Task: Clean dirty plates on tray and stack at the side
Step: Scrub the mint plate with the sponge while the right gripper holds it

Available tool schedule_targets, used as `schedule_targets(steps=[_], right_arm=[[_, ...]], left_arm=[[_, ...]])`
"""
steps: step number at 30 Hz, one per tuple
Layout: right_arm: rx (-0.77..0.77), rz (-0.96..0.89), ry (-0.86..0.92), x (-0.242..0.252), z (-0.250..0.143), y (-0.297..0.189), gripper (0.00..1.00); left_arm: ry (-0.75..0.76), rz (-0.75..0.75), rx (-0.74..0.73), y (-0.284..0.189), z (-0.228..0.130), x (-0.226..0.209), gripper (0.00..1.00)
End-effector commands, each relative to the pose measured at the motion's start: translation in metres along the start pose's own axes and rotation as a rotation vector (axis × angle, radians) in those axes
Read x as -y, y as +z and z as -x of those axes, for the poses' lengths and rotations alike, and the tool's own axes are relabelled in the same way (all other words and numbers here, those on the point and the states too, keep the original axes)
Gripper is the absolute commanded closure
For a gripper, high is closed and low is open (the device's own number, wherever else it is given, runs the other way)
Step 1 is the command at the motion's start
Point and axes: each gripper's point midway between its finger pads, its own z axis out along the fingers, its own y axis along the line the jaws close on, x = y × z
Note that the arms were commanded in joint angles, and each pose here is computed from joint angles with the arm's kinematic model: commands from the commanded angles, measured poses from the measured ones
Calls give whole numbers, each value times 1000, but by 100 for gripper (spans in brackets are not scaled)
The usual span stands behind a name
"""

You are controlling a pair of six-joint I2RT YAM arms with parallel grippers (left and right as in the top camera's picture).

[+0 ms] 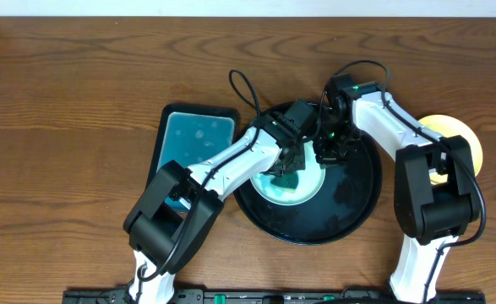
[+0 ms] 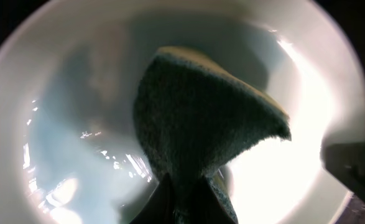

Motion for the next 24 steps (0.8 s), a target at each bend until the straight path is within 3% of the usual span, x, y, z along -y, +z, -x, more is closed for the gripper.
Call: schedule_targets(steps=[1, 7, 11, 18, 21, 24], right_arm=[[15, -12, -12, 2, 0, -5, 99], [15, -12, -13, 2, 0, -5, 99], [16, -12, -13, 2, 0, -5, 99], [27, -10, -15, 2, 3, -5, 99], [38, -8, -18, 1, 6, -5, 85], [59, -4, -23, 0, 11, -5, 82]], left_arm=[[-94, 153, 43, 4, 0, -30, 93], [-70, 335, 185, -7, 21, -64, 93], [19, 302, 178, -15, 29, -59, 93], [155, 120, 199, -64, 33, -24, 93], [185, 82, 230, -89, 34, -22, 93], [166, 72, 257, -109, 40, -31, 93]])
